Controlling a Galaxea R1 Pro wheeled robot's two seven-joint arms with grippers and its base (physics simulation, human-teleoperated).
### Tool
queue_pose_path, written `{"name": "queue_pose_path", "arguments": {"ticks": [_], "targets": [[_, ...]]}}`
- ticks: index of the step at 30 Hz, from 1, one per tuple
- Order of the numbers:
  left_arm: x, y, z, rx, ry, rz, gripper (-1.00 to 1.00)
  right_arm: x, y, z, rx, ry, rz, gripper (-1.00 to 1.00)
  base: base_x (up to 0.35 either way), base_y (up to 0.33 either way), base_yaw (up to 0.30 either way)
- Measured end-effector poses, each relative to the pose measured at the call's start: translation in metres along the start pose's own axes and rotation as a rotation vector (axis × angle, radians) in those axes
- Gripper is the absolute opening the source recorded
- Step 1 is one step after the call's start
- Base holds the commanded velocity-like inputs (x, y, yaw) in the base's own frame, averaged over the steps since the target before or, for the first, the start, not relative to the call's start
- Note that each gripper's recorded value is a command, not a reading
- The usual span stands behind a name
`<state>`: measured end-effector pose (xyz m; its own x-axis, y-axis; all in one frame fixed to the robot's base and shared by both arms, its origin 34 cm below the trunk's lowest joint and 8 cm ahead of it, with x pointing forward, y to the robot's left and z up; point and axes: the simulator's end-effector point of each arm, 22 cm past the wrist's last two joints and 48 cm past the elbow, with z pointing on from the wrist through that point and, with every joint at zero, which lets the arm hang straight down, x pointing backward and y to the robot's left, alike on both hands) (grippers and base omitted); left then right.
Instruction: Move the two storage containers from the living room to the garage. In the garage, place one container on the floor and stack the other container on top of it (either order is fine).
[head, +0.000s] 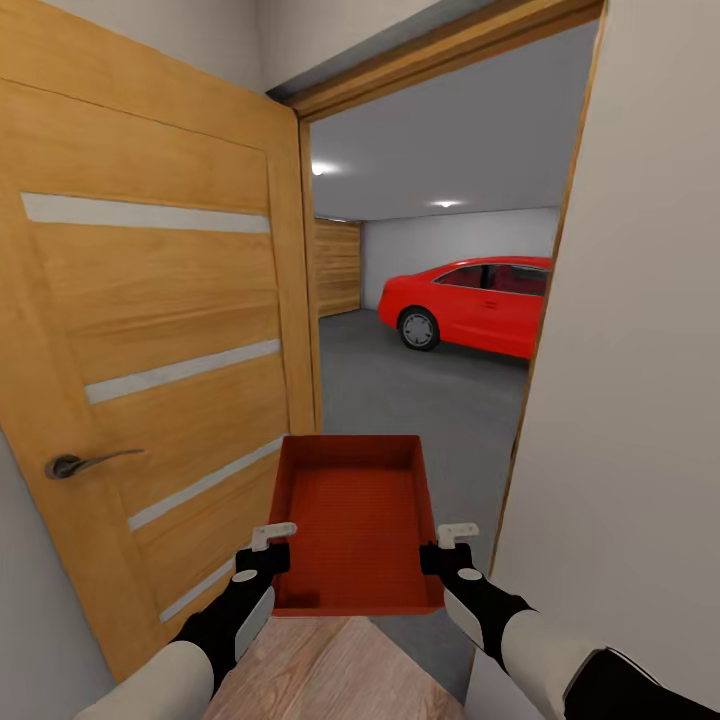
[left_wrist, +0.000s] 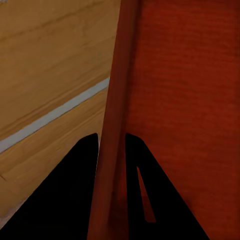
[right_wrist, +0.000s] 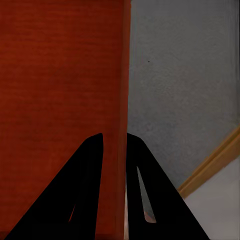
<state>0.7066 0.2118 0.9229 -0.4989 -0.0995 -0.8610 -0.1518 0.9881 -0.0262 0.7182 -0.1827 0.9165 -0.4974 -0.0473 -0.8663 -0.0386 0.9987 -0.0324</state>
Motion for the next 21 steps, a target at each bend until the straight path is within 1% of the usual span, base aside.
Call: {"name": "queue_pose_path", "arguments": {"ticks": [7,21], "targets": [[0.0002,-0.0001,0.0,0.0,0.001,0.0,-1.0,0.0002,-0.0001,0.0,0.0,0.001,0.0,-1.0,0.236,0.241,-0.18],[0.0002,0.0,0.0,0.0,0.001,0.0,-1.0,0.0002,-0.0001,0.0,0.0,0.001,0.0,-1.0,0.237,0.24,-0.241]]}}
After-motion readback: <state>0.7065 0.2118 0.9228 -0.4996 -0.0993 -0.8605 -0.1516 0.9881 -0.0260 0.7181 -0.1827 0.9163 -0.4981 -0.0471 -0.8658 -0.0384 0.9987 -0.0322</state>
